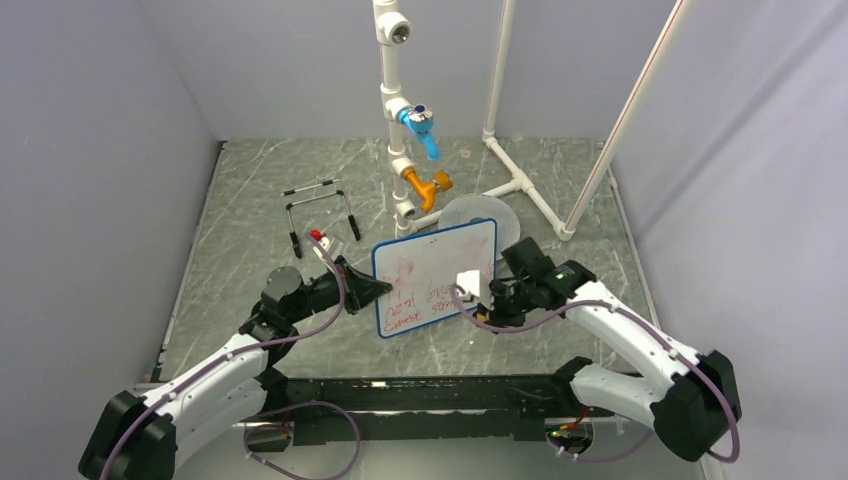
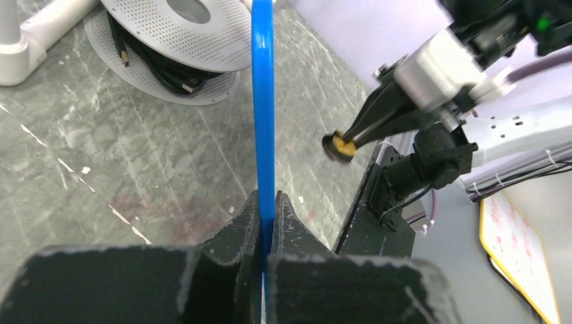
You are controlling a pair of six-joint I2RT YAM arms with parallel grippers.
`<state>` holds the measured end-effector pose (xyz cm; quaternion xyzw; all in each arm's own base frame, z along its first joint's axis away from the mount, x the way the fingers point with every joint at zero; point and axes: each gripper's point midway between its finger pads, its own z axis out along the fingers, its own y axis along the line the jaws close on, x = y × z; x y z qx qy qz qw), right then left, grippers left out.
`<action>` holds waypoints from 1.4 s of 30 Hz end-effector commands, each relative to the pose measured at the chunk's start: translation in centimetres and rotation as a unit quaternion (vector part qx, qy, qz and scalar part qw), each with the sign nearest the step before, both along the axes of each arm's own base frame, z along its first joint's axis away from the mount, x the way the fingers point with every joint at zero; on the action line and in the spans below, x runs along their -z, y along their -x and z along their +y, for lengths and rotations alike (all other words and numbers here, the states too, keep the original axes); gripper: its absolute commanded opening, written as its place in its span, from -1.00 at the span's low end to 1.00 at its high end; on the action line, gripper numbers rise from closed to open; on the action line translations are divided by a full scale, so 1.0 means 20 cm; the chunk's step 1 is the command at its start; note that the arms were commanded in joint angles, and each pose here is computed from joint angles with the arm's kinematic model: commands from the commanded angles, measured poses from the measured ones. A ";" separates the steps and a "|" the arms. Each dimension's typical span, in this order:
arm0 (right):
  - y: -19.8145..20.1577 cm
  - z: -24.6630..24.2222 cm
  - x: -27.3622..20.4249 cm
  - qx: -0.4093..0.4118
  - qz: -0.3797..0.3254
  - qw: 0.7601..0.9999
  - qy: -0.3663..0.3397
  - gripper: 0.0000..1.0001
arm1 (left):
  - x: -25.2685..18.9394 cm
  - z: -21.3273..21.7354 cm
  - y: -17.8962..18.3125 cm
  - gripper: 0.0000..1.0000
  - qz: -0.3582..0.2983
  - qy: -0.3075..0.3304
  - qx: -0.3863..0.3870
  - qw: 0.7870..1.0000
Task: Erase the whiteboard
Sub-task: Place the whiteboard eraser at the center of the board, then adjust the whiteboard at the center of the board.
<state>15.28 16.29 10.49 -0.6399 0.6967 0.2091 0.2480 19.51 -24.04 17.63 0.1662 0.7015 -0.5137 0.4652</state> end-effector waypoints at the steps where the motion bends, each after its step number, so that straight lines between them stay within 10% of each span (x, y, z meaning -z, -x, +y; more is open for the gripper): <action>1: -0.02 -0.01 0.19 -0.036 -0.022 0.997 0.062 -0.96 | -0.22 0.02 -0.06 -1.00 -0.082 0.007 -0.023 0.996; 12: 0.02 0.10 0.30 -0.072 -0.019 0.993 0.091 -0.75 | -0.20 0.01 -0.03 -1.00 -0.084 0.021 -0.003 0.996; 21: 0.10 0.14 0.28 -0.095 0.016 0.992 0.078 0.20 | -0.16 0.00 -0.01 -1.00 -0.078 0.028 0.002 0.997; 29: 0.08 0.19 0.21 -0.086 0.025 0.994 0.056 0.36 | -0.17 0.00 0.00 -1.00 -0.080 0.029 0.004 0.996; 42: -0.32 0.10 -0.87 -0.031 -0.081 0.988 -0.128 0.74 | -0.23 -0.09 0.06 -1.00 -0.128 -0.014 0.083 0.988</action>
